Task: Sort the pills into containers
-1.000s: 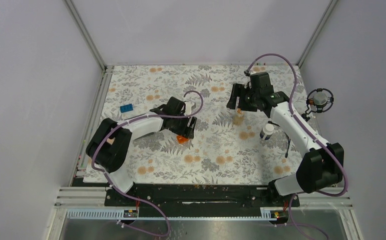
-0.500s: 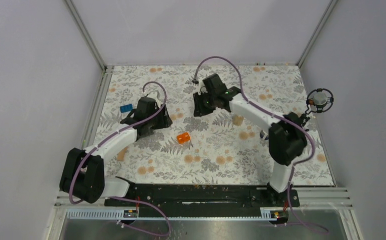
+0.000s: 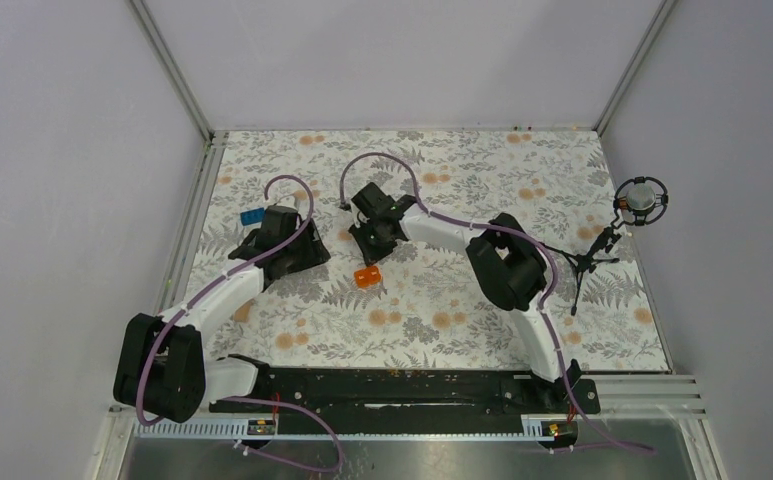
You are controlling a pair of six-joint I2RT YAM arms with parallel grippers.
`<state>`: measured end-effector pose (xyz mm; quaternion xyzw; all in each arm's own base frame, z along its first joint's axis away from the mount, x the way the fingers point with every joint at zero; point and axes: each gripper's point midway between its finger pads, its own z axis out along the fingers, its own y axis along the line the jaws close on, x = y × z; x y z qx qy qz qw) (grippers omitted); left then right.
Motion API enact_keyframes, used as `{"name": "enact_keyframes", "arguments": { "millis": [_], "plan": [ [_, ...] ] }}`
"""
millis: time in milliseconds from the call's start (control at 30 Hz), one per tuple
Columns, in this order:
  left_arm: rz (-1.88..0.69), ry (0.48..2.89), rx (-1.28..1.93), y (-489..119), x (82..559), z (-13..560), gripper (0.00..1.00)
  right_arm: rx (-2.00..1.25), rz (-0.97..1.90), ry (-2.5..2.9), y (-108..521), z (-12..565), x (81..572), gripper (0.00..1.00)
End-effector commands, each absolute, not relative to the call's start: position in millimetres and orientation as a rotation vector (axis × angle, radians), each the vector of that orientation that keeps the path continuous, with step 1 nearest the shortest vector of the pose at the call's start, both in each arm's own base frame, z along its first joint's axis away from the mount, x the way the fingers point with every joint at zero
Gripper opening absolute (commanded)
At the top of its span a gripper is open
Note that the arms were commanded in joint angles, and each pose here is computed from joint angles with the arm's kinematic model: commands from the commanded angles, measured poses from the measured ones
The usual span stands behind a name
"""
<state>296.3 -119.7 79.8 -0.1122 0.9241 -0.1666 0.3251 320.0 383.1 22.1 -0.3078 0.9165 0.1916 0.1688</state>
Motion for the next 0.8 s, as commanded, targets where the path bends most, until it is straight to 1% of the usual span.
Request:
{"name": "enact_keyframes", "arguments": {
  "millis": [0, 133, 267, 400, 467, 500, 533, 600, 667, 767],
  "plan": [
    [-0.484, 2.364, -0.309, -122, 304, 90, 0.48, -0.948, 0.404, 2.576, 374, 18, 320, 0.18],
    [-0.486, 2.358, -0.325, -121, 305, 89, 0.48, -0.975, 0.357, 2.608, 352, 17, 301, 0.18],
    [-0.497, 2.352, -0.339, -122, 307, 89, 0.47, -1.060, 0.446, 2.634, 343, 21, 271, 0.17],
    [-0.495, 2.346, -0.355, -120, 307, 90, 0.47, -0.998, 0.437, 2.639, 337, 32, 270, 0.20],
    [-0.491, 2.340, -0.366, -118, 307, 90, 0.47, -0.950, 0.424, 2.628, 338, 43, 274, 0.31],
    [-0.486, 2.336, -0.373, -117, 307, 91, 0.47, -0.934, 0.415, 2.623, 337, 49, 276, 0.38],
    [-0.478, 2.333, -0.379, -115, 307, 92, 0.47, -0.931, 0.419, 2.611, 337, 56, 277, 0.49],
    [-0.463, 2.317, -0.391, -111, 308, 95, 0.47, -0.929, 0.424, 2.596, 334, 65, 274, 0.61],
    [-0.447, 2.304, -0.405, -107, 308, 96, 0.47, -0.963, 0.450, 2.551, 334, 70, 270, 0.71],
    [-0.413, 2.291, -0.427, -101, 307, 97, 0.47, -1.055, 0.505, 2.494, 339, 71, 260, 0.79]
  ]
}}
